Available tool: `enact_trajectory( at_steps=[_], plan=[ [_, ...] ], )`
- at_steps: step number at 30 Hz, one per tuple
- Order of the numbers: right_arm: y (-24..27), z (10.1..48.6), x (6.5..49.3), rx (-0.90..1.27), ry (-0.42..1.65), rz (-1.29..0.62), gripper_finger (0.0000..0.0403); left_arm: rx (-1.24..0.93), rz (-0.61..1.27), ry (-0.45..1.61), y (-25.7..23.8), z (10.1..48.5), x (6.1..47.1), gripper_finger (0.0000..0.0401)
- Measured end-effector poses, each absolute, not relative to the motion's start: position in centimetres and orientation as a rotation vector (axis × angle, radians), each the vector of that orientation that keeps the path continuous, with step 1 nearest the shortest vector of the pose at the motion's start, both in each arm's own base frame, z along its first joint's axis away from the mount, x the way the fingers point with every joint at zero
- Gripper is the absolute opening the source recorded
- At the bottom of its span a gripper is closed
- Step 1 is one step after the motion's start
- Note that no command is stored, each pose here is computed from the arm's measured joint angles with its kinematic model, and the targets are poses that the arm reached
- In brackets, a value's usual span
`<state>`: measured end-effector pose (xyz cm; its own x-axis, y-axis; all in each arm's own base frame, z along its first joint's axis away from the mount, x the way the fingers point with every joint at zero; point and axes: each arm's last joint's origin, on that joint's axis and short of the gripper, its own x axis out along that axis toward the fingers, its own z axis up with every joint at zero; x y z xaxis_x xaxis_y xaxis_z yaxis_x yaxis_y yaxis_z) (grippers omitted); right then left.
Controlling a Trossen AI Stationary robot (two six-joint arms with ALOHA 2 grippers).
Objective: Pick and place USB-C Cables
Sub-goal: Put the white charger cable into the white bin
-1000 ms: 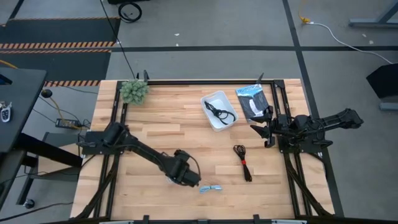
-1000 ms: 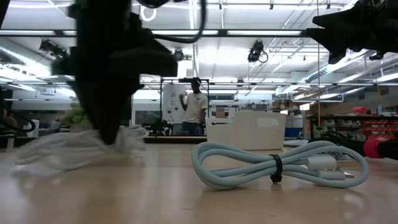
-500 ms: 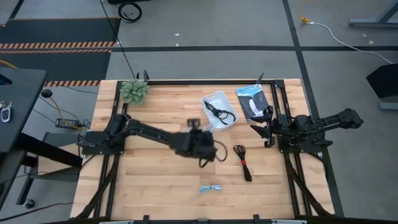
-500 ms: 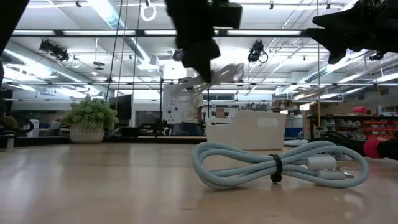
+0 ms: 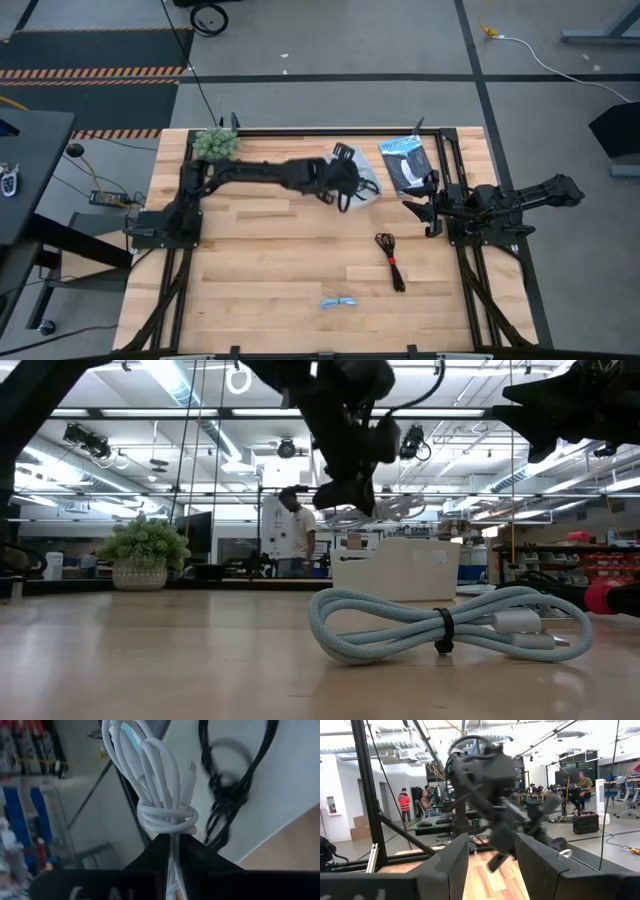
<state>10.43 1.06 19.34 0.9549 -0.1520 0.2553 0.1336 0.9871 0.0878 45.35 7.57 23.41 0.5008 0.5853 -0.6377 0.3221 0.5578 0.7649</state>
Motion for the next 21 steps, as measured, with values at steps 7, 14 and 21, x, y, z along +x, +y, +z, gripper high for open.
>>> enact_trajectory(
  at_steps=[7, 14, 21],
  plan=[
    [1.1, 19.3, 10.4, 0.07, -0.265, -0.145, 0.0168, 1.198, -0.021, 1.012, 10.0, 23.6, 45.5, 0.004],
    [1.1, 19.3, 10.4, 0.07, -0.264, -0.142, 0.0169, 1.208, -0.084, 1.013, 9.4, 20.1, 47.0, 0.0039],
    [1.1, 19.3, 10.5, 0.067, -0.26, -0.134, 0.0169, 1.432, -0.167, 1.122, 8.2, 14.9, 48.5, 0.0054]
  ],
)
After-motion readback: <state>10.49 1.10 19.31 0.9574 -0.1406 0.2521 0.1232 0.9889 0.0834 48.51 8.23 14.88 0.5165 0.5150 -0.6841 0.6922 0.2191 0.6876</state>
